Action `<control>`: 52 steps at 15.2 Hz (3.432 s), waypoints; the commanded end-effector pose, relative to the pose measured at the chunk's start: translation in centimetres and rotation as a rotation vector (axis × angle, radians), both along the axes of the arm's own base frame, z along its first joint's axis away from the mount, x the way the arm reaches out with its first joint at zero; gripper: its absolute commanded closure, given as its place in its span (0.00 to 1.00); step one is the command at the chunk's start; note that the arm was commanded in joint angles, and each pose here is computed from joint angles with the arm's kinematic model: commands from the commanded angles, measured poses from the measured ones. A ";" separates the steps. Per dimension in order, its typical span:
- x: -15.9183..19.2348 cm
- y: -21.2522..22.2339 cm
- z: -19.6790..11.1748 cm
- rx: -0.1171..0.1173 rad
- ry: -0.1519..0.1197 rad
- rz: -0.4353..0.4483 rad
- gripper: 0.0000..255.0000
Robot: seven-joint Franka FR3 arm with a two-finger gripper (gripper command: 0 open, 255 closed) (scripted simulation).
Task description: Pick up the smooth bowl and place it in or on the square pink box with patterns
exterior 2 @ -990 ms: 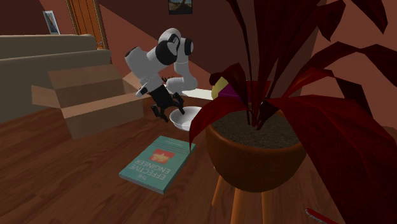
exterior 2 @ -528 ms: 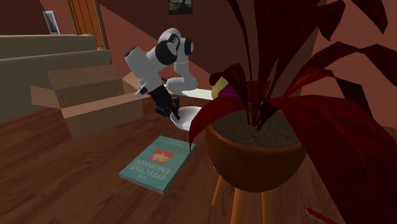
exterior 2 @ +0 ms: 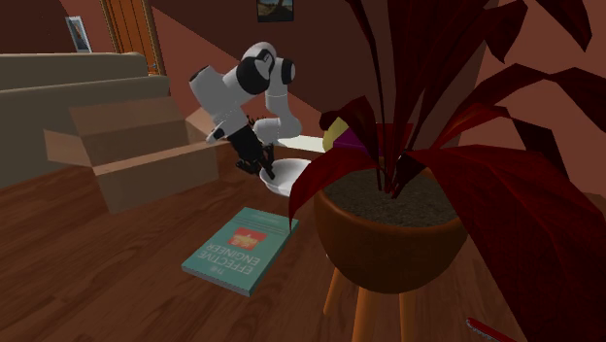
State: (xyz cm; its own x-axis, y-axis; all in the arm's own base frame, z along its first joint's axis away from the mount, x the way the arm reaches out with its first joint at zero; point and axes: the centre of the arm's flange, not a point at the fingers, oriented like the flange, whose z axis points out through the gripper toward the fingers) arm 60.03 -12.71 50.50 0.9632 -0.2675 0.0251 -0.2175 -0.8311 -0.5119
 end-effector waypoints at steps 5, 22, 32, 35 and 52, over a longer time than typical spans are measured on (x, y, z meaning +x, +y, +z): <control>0.0 -0.1 3.0 0.001 0.005 -0.003 1.00; 0.0 -0.1 11.9 0.001 0.005 -0.003 1.00; 0.0 -0.1 17.2 0.001 0.005 -0.003 1.00; 0.0 -0.1 18.8 0.001 0.005 -0.003 1.00; -6.0 17.4 20.9 0.001 0.005 -0.003 1.00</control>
State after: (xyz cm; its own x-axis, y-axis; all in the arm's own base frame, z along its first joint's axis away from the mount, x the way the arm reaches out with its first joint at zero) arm 54.46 3.17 71.16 0.9630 -0.2688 0.0193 -0.2215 -0.8305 -0.5111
